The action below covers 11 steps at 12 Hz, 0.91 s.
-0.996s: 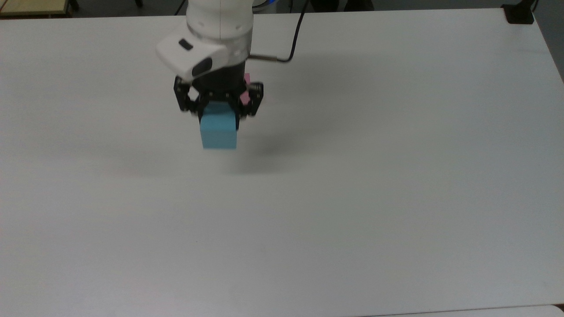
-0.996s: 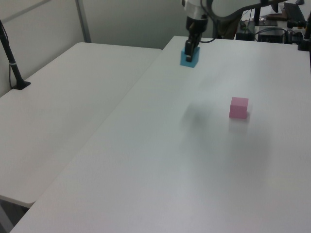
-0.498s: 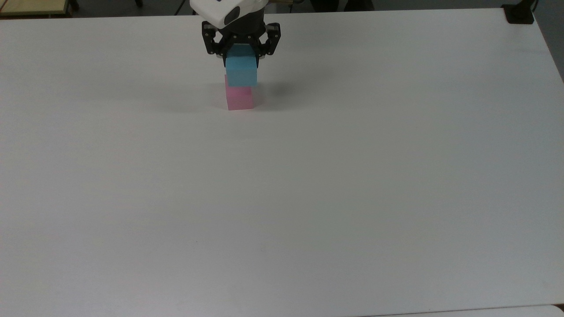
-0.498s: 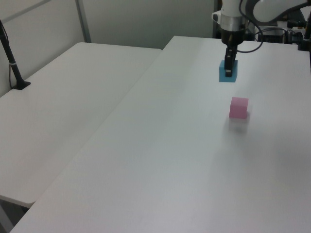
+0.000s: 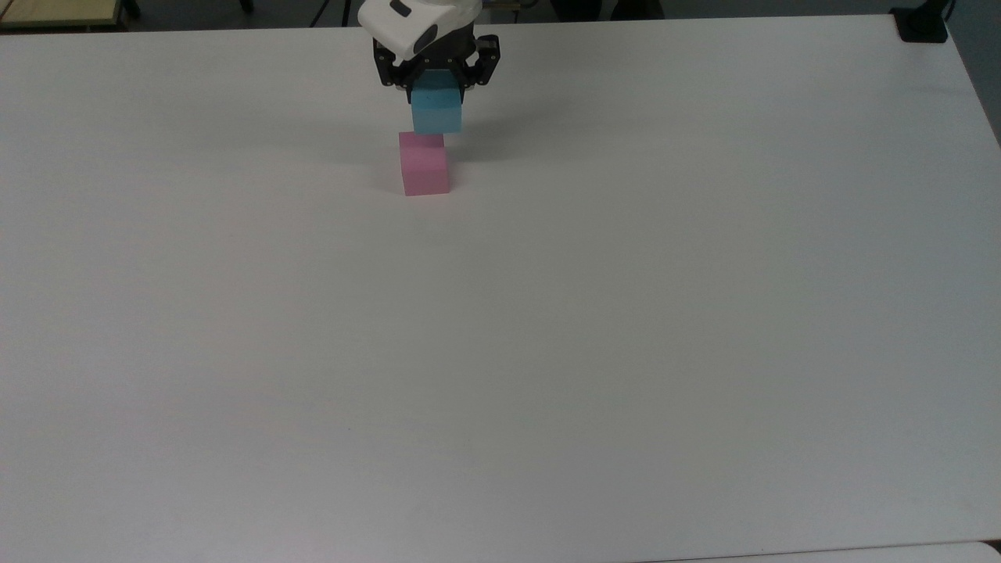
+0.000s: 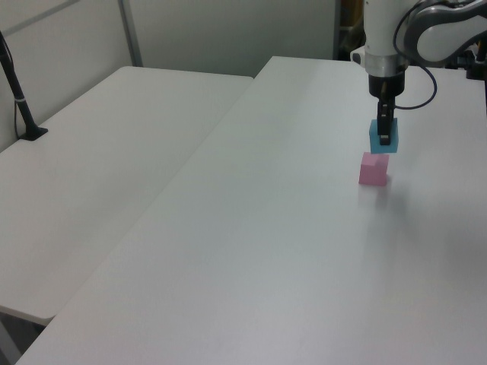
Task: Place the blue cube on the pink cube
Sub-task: 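Lower the blue cube onto the pink cube's top face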
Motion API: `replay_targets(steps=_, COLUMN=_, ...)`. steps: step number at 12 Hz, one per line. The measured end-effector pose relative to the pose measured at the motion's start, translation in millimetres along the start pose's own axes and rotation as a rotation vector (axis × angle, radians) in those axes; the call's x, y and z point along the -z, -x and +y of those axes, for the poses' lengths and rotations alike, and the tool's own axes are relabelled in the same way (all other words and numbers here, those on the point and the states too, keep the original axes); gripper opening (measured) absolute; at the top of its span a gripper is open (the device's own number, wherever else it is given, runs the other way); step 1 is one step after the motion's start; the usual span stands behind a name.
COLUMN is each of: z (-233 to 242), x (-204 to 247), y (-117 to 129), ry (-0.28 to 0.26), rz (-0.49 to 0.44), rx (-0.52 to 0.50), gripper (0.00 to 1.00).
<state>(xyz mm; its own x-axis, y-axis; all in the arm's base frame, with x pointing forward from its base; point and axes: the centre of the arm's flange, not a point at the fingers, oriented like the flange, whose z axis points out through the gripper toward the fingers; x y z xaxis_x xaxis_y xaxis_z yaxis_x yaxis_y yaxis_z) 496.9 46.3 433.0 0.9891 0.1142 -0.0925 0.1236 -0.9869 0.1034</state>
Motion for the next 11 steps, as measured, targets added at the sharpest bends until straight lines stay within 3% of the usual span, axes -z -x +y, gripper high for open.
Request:
replay_targets(steps=3, z=5, x=-13, y=-6, ry=-0.005, rz=0.039, rx=-0.010, gripper=0.60)
replay_targets(steps=11, z=13, x=-43, y=-22, ry=-0.006, rz=0.038, rx=-0.024, gripper=0.60)
